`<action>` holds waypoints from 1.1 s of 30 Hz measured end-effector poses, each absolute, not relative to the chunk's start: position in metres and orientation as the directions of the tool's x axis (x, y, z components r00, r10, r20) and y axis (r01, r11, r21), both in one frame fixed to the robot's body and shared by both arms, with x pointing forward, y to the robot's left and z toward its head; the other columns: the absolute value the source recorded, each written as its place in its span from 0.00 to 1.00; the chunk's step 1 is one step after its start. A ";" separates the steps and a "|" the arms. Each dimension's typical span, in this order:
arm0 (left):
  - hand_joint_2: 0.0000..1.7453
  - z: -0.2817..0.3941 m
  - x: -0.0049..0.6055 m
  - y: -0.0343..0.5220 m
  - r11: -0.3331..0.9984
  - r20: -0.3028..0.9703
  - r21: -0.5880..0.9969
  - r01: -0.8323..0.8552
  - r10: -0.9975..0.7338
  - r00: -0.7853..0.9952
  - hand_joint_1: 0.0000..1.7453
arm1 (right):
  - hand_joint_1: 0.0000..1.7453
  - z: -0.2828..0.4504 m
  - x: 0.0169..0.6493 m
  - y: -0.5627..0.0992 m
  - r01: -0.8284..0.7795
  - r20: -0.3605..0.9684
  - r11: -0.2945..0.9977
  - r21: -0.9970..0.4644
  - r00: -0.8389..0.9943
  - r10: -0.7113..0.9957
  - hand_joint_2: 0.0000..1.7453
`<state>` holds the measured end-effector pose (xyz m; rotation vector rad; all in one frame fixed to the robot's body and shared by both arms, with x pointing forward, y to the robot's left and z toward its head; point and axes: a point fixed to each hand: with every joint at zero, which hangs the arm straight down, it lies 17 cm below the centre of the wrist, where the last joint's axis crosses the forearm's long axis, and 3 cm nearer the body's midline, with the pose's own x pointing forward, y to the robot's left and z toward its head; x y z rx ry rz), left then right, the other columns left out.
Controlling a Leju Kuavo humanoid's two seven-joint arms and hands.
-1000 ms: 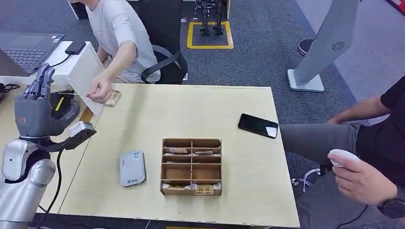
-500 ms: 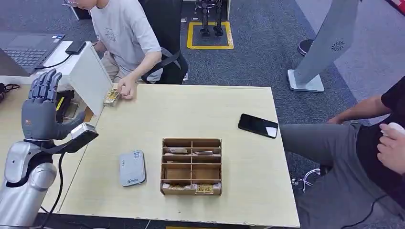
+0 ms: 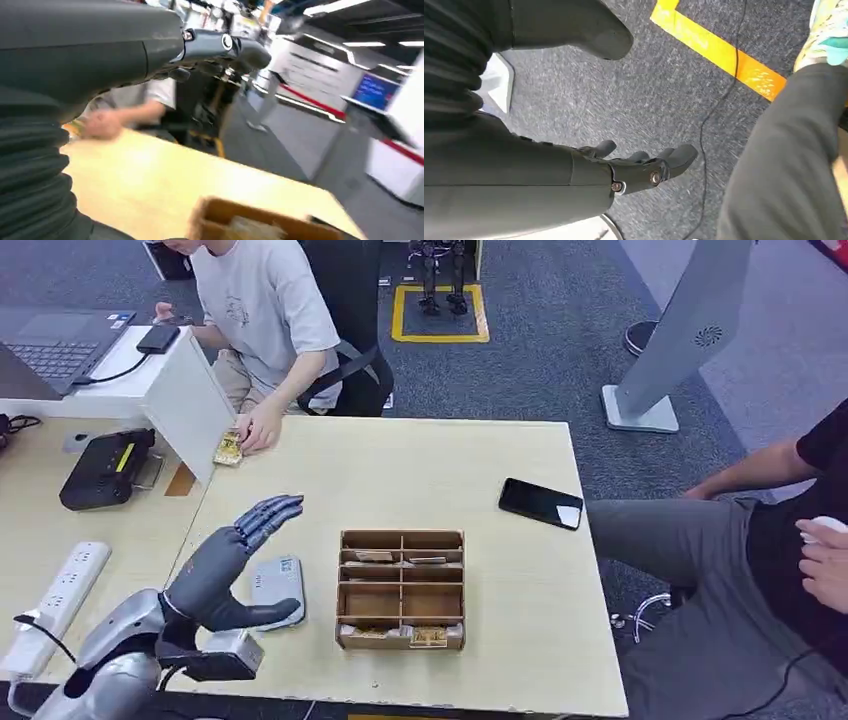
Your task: Pass the card to the sensor for recognition and then transmit it.
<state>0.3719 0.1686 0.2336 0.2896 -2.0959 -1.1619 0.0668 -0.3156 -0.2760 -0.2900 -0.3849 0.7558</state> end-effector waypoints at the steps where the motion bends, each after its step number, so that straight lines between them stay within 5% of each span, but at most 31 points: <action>1: 1.00 0.231 0.365 0.164 0.569 0.486 0.807 0.160 -0.486 -0.726 0.00 | 0.00 -0.276 0.066 -0.316 -0.603 0.233 0.696 -0.390 0.667 0.708 1.00; 6: 1.00 0.228 0.339 0.144 0.548 0.485 0.811 0.207 -0.432 -0.760 0.00 | 0.00 -0.276 0.067 -0.319 -0.595 0.235 0.700 -0.395 0.672 0.703 1.00; 14: 1.00 0.212 0.322 0.146 0.408 0.232 0.913 -0.031 -0.578 -0.783 0.00 | 0.00 -0.275 0.069 -0.317 -0.590 0.241 0.708 -0.388 0.677 0.696 1.00; 33: 1.00 0.167 0.309 0.154 0.371 0.238 0.928 -0.039 -0.668 -0.705 0.00 | 0.00 -0.278 0.060 -0.315 -0.589 0.216 0.721 -0.365 0.700 0.681 1.00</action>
